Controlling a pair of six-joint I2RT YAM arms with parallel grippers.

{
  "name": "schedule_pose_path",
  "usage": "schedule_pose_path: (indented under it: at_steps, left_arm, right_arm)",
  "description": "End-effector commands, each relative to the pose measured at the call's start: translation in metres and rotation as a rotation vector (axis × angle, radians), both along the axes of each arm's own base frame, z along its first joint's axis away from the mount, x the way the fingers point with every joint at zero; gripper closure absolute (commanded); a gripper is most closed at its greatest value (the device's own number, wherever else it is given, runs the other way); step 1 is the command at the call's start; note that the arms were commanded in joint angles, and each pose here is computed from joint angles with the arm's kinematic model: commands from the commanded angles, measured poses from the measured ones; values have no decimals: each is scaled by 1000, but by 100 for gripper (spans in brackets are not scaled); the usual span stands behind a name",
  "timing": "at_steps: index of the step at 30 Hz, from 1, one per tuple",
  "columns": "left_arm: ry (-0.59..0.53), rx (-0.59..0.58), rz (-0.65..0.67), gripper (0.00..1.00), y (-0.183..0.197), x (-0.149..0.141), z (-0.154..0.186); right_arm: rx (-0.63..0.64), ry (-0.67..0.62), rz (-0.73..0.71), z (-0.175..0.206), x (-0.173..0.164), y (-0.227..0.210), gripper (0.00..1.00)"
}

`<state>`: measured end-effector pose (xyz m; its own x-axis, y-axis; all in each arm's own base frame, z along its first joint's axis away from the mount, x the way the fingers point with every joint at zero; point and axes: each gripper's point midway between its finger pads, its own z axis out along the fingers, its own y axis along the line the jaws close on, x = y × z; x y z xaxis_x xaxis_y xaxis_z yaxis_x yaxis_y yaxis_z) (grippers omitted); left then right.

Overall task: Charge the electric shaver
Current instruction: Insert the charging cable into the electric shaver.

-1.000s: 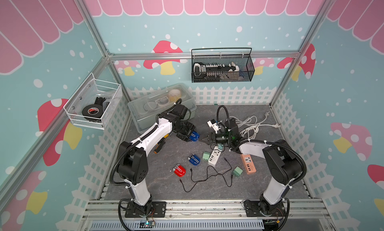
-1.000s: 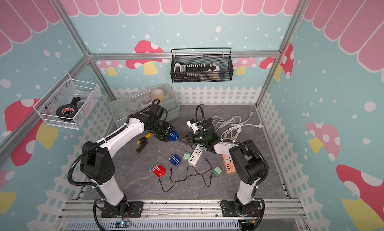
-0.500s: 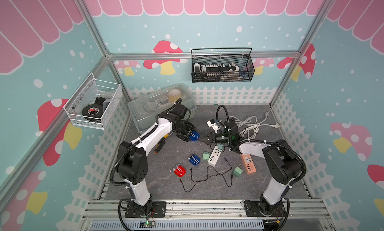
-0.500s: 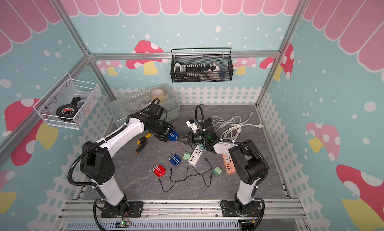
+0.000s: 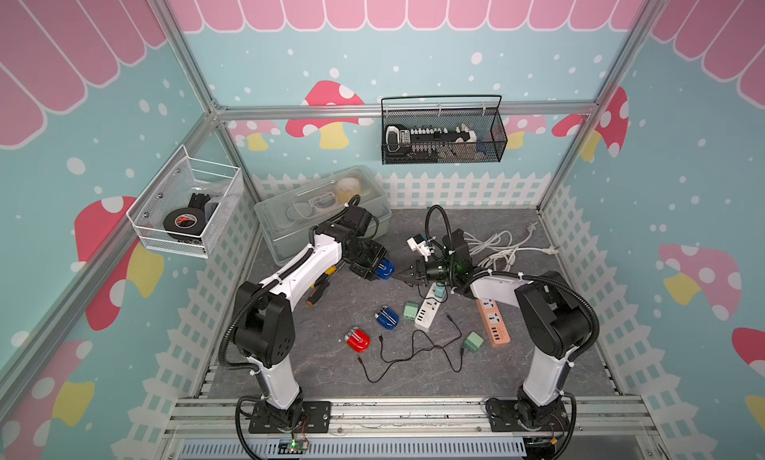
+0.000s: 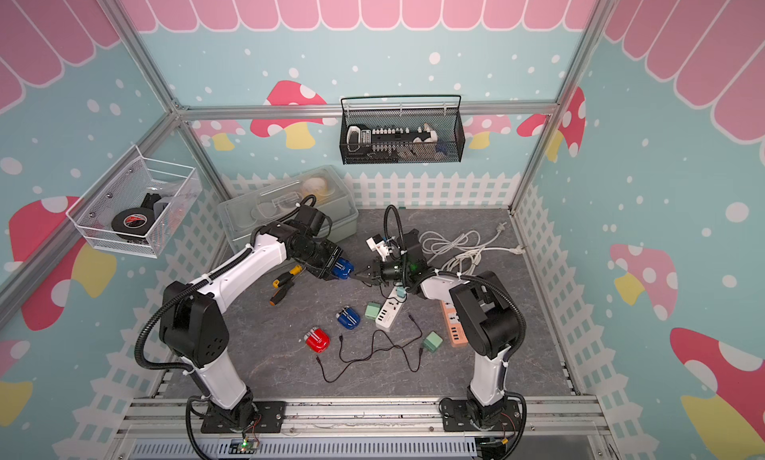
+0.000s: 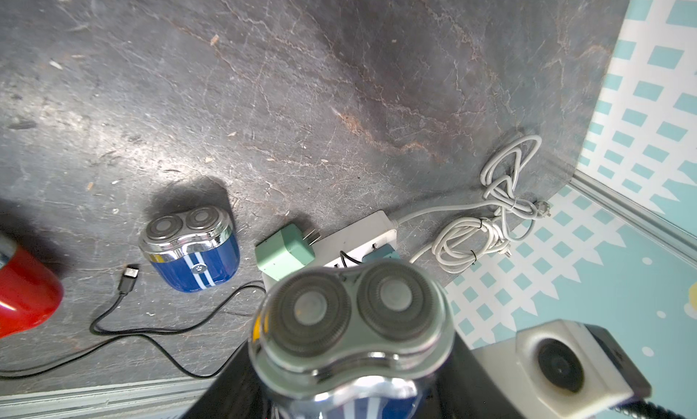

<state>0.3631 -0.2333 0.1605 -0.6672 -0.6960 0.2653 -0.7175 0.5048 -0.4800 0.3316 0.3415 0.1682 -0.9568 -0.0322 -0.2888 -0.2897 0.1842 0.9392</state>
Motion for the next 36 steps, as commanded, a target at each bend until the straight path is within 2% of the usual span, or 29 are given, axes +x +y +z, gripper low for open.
schedule_pose_path:
  at_steps: [1,8,9,16,20,21,26,29,32,36]
  left_arm:
    - [60,-222,-176,100,-65,-44,32]
    - [64,-256,-207,100,-77,-53,35]
    - [64,-260,-215,100,-78,-54,36]
    - [70,-271,-241,100,-82,-59,35]
    - [55,-218,-208,100,-67,-55,29]
    - [47,-194,-191,100,-59,-51,26]
    - [15,-120,-127,100,-34,-28,13]
    - [-5,-85,-112,100,-26,-15,8]
    - [-8,-65,-106,100,-22,-10,3]
    - [-9,-36,-103,100,-17,-9,-3]
  right_arm:
    - [37,-99,-45,19,21,13,100]
    - [49,-101,-53,23,27,13,100]
    - [31,-72,-53,9,29,14,100]
    - [21,-64,-44,8,30,15,100]
    - [17,-65,-50,8,27,11,100]
    - [30,-86,-53,22,24,8,98]
    - [25,-68,-52,29,8,-3,68]
    - [5,-58,-62,29,-3,-11,57]
    - [-17,-53,-86,29,-9,-23,50]
    - [-17,-49,-126,35,-8,-40,46]
